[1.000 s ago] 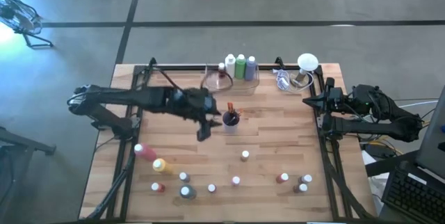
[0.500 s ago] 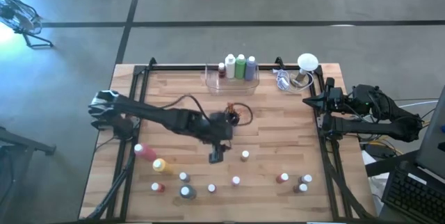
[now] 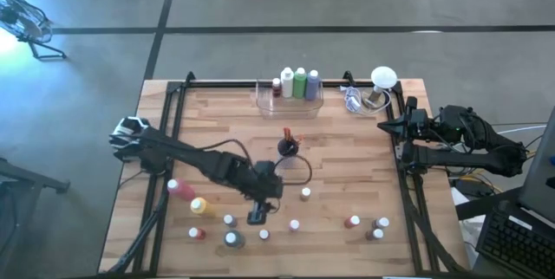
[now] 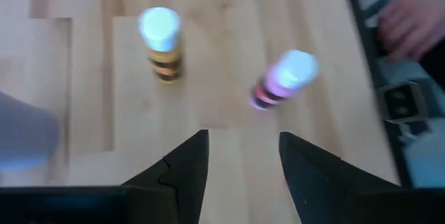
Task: Pick & Place Paint Supplies
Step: Put the pink black paint bottle into the transparent bin
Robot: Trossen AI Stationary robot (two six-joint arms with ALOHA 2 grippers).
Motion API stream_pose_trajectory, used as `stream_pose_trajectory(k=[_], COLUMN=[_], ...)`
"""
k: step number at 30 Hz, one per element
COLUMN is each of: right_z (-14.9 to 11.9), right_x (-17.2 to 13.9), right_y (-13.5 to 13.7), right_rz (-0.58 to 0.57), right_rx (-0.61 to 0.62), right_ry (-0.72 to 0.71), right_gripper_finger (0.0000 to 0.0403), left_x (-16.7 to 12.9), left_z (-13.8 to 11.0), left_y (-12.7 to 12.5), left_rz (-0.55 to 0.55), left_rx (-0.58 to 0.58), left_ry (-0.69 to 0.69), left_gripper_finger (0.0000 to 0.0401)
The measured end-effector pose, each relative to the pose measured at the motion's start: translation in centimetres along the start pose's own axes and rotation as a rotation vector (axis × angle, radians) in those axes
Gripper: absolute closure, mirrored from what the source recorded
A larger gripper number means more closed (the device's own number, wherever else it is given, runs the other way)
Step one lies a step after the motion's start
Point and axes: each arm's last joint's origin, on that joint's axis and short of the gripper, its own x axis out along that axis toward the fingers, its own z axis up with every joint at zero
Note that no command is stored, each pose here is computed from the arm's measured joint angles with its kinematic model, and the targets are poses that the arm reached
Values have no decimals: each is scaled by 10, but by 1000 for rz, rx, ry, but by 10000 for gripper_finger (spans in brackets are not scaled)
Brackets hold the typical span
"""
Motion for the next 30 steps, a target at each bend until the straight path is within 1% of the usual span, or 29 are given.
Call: stream_pose_trajectory(k=[5,9,13,22,26,30], right_z=[0,0,0,0,0,0], right_x=[0,0,0,0,0,0], right_y=[0,0,0,0,0,0], right_rz=[0,0,0,0,0,0], right_rx=[0,0,0,0,0,0], right_ry=[1,1,1,0,1,1], right_gripper_finger=[394,394,394,394,394,394], left_x=[-15,-18,-19,-17,-10,-1], left_z=[-9,-19,-24,-22,-29,-37], left_y=[-37,-63,-79,-84,-82,-78], left_rz=[-75,-125,-151,-146,-134,-130], left_rx=[21,35,59,82,73,40], left_ry=[-1,18,19,-39,-11,-4], left_gripper_finger=[233,235,236,236,236,236])
